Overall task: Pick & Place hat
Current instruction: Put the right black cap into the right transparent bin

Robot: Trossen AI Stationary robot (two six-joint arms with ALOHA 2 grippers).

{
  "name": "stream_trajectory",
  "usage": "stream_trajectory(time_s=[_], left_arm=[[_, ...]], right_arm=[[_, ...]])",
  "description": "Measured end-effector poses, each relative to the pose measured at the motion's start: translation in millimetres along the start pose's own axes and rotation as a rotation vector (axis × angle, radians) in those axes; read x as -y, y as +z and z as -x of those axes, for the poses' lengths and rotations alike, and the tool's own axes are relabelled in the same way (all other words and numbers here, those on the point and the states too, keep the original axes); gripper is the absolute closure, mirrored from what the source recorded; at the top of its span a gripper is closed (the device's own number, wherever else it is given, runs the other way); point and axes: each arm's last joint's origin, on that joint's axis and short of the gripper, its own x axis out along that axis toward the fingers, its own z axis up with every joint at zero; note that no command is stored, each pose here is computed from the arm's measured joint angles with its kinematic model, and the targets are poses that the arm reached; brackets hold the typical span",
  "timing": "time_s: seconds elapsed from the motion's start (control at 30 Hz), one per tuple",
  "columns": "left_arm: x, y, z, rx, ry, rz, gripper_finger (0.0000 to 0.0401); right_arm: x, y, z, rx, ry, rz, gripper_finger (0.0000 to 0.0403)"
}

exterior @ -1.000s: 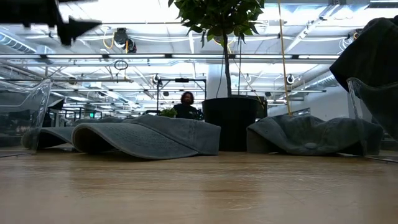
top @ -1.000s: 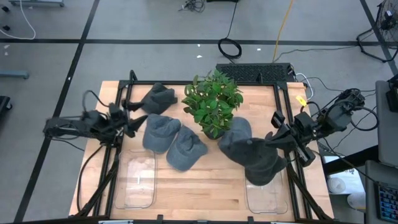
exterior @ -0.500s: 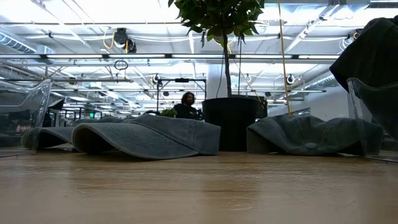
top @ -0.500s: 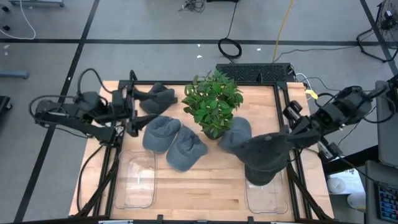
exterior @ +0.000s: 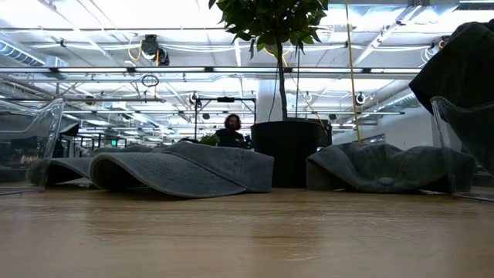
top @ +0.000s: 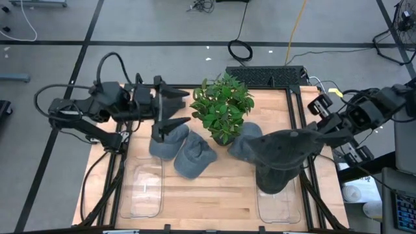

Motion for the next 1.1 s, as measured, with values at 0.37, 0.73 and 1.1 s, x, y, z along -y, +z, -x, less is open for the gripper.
stream_trajectory(time_s=[0.37,0.73,1.1], left_arm=[[30,19,-62,0.013,-0.074,-0.042,0.0036],[61,8,-111,0.019,-0.226,-0.029,0.0036],[77,-25,-147,-0.019,-0.273,0.039,0.0036]], right_arm=[[-3,1,-13,-0.078,0.008,0.052,0.0403],[-4,1,-17,-0.076,0.009,0.090,0.0403],[-6,-4,-23,-0.096,0.012,0.105,0.0403]])
